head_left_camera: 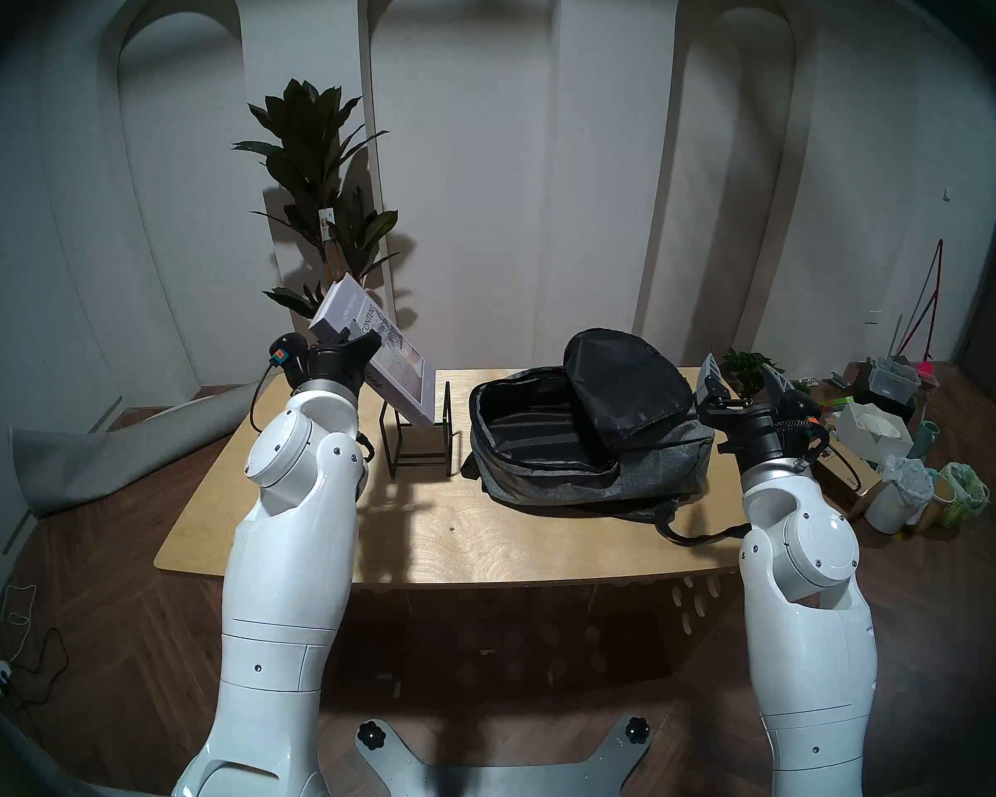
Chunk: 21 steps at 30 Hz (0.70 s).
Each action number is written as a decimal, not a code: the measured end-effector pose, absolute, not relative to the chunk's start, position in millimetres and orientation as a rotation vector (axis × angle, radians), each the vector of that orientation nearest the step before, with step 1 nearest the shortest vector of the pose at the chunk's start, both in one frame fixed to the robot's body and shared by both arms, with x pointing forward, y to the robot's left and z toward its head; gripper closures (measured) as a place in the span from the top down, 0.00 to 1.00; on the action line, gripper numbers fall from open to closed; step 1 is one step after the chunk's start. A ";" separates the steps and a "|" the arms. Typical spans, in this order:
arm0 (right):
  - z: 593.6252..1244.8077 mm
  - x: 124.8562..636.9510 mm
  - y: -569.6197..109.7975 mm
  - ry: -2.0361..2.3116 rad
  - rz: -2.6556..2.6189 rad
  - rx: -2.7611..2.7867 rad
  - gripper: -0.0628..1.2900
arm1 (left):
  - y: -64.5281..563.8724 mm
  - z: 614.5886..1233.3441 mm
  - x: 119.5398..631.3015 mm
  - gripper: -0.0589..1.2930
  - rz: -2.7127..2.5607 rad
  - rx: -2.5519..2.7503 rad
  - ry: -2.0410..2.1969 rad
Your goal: Put the book into the bag and close the bag
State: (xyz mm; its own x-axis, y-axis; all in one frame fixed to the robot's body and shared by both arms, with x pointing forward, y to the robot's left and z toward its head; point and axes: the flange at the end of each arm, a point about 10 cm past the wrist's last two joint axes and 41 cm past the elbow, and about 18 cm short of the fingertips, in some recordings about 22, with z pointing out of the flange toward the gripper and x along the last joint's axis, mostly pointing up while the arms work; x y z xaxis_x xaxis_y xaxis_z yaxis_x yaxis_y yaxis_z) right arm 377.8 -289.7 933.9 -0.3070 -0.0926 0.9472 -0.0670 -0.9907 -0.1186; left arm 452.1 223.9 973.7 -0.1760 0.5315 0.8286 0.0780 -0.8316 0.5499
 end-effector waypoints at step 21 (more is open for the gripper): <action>948.3 374.6 -408.2 0.335 -2.460 -2.029 0.97 | 132.4 1013.0 431.0 0.27 1.994 1.789 0.663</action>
